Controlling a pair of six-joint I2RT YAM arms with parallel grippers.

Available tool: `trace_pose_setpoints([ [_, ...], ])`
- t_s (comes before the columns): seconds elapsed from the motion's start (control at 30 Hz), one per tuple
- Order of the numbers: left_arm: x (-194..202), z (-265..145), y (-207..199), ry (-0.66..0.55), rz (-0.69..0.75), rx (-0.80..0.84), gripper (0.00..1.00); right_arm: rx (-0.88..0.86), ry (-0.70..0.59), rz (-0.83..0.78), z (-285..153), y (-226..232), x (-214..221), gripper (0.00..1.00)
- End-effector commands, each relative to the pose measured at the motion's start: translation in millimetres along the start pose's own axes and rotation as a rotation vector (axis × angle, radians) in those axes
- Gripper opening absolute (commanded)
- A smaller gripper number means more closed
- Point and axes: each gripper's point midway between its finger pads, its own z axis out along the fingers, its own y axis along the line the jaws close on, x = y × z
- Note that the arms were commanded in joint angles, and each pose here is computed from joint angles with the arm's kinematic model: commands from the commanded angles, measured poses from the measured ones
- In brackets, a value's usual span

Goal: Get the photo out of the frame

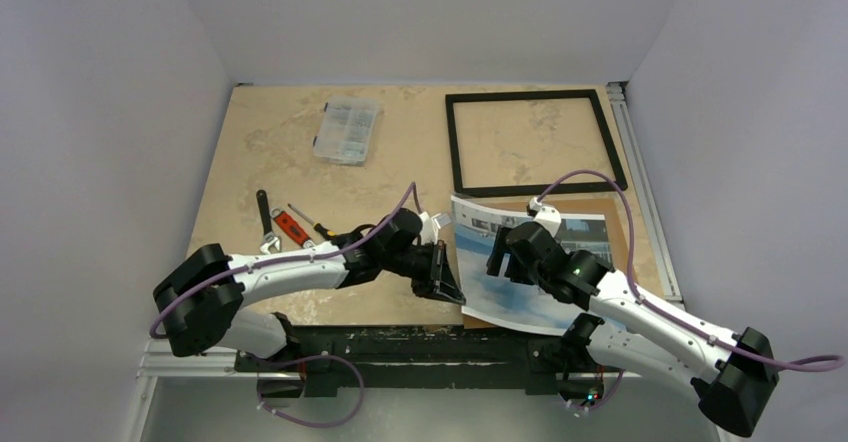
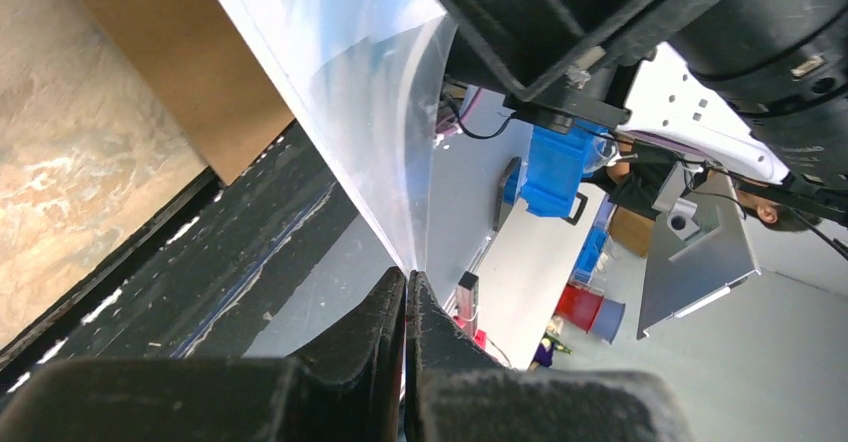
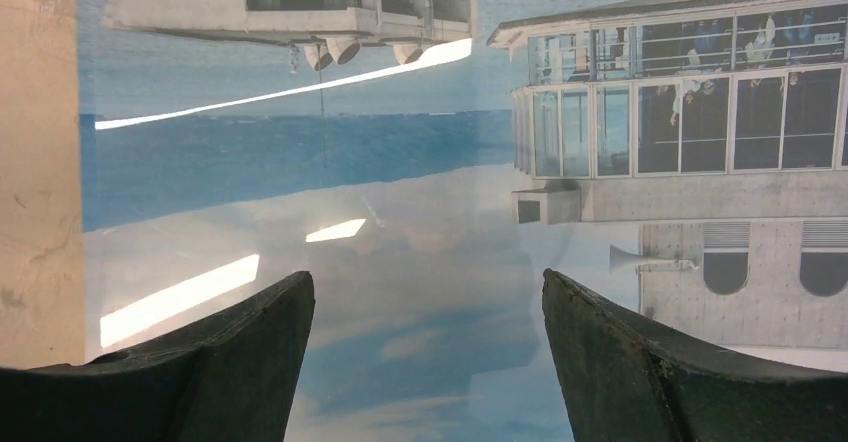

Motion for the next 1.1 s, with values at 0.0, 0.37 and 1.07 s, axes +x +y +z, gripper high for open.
trace_pose_setpoints([
  [0.0,-8,-4,-13,-0.038,0.023,0.087,0.04,0.010,-0.024,0.005,1,-1,-4,0.83],
  [0.37,-14,-6,-8,-0.077,0.006,0.140,0.00,0.009,-0.004,-0.005,11,3,1,0.82],
  [1.07,-22,-40,-33,-0.112,0.197,0.041,0.00,0.002,-0.019,-0.002,4,4,-4,0.82],
])
